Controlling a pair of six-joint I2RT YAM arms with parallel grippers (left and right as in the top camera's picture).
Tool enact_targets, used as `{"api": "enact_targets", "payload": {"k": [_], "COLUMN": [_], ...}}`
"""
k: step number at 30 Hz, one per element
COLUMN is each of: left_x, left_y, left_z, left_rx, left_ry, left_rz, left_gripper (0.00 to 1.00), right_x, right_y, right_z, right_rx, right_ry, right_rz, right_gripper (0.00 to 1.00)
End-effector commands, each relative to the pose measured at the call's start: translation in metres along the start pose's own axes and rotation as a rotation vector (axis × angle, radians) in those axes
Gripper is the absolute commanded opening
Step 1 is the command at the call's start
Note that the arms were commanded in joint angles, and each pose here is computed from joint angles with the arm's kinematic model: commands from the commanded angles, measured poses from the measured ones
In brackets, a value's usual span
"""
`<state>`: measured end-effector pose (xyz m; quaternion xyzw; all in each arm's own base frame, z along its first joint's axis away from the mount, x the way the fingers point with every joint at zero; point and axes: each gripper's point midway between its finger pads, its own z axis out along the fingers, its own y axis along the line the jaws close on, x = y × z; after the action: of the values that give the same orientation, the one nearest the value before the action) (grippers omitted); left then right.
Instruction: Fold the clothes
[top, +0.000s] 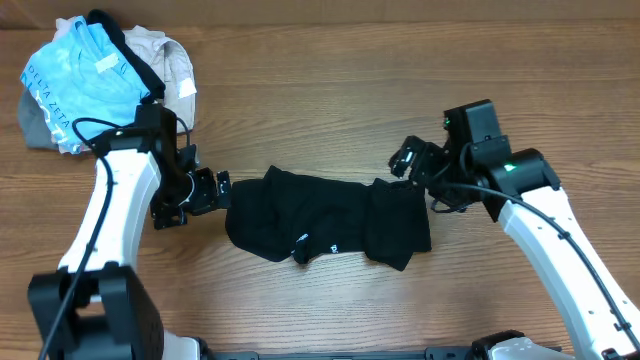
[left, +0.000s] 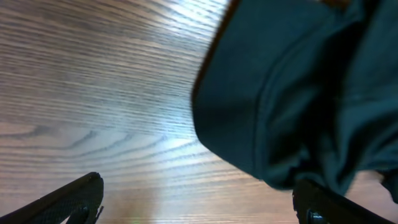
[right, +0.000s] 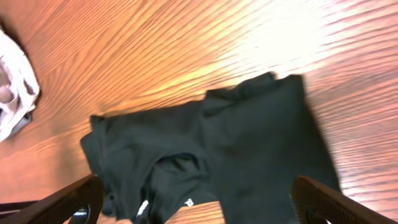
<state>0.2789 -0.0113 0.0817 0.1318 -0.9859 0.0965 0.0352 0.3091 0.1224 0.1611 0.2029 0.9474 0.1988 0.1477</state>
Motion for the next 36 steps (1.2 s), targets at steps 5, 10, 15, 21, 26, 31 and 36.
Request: {"api": "enact_targets", "payload": {"k": [5,10,15,21,26,31,36], "left_x": [-0.004,-0.012,-0.019,-0.016,-0.01,-0.007,-0.004], "left_y": [0.011,0.005,0.001,-0.013,-0.009,-0.005,-0.026], "left_z": [0.043,0.054,0.06,0.073,0.091,0.109,0.115], "left_rx": [-0.04,0.002,0.029,0.125,0.117,0.114,0.259], "left_ry": [0.12,0.119,0.102,0.151,0.214,0.26,0.284], "left_rz": [0.006,0.047,0.059,0.102,0.084,0.071,0.121], "left_gripper": [1.0,1.0,1.0,1.0,0.99,0.98,0.98], "right_x": [-0.005,-0.007,-0.007,-0.009,-0.009,-0.009,-0.009], "right_y": [0.001,0.002,0.003,0.004,0.002,0.002,0.002], "right_z": [-0.002,-0.002,-0.002,-0.001,0.003,0.007,0.007], "right_rx": [0.005,-0.001,-0.002,-0.008,0.002,0.007,0.007], "right_ry": [-0.02,-0.027,-0.028,-0.034,-0.023,-0.017,-0.018], "right_rz": [-0.061,-0.063,-0.064,-0.065,-0.062,-0.061,-0.06], "right_gripper": [1.0,1.0,1.0,1.0,1.0,1.0,1.0]}}
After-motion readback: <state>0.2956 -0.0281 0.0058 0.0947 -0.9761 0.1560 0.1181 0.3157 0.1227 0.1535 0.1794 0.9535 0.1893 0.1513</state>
